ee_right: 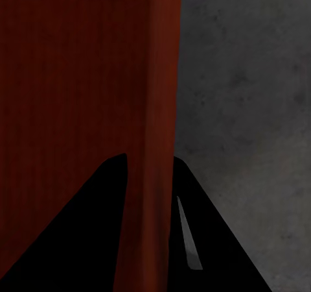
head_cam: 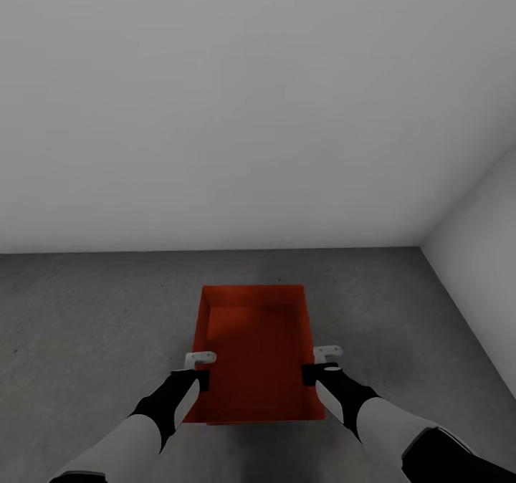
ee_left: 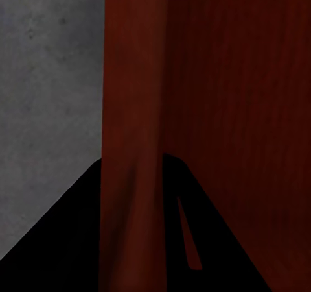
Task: Move the two storage containers from the living room to the garage. In the garage, place one container on the floor and stack the other container on top of it (either order is fine).
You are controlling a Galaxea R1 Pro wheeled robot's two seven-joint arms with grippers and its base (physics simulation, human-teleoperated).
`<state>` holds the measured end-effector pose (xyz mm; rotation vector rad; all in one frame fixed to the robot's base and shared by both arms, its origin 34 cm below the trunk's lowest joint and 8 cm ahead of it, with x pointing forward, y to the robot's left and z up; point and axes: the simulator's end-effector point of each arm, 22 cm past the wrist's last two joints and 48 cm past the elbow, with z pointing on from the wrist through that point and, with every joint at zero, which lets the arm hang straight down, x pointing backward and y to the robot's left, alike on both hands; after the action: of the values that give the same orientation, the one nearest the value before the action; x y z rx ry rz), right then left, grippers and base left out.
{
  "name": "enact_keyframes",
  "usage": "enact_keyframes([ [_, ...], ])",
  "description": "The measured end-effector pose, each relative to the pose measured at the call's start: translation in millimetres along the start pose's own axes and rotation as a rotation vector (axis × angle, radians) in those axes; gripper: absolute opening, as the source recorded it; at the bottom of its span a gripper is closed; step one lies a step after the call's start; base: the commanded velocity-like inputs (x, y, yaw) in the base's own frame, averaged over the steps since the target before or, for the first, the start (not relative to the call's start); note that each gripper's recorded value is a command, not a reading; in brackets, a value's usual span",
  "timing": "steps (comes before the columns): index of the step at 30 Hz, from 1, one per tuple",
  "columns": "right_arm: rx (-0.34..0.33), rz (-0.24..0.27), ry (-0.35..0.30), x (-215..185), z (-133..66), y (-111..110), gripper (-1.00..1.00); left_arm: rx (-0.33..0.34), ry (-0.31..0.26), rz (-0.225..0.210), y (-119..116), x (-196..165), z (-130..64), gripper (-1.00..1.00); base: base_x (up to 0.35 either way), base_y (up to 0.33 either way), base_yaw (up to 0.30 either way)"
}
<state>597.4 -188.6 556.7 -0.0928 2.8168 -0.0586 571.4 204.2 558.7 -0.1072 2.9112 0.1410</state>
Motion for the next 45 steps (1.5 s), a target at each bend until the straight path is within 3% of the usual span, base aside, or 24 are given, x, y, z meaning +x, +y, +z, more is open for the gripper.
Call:
enact_keyframes([
  [23,0.0,0.0,-0.001,3,19.9,1,-1.0,0.0,-0.001,0.0,-2,2,20.0,-1.0,0.0,0.0,0.0],
  [45,0.0,-0.001,0.0,3,20.1,1,-1.0,0.0,0.0,-0.001,-2,2,20.4,-1.0,-0.024,0.0,0.0],
])
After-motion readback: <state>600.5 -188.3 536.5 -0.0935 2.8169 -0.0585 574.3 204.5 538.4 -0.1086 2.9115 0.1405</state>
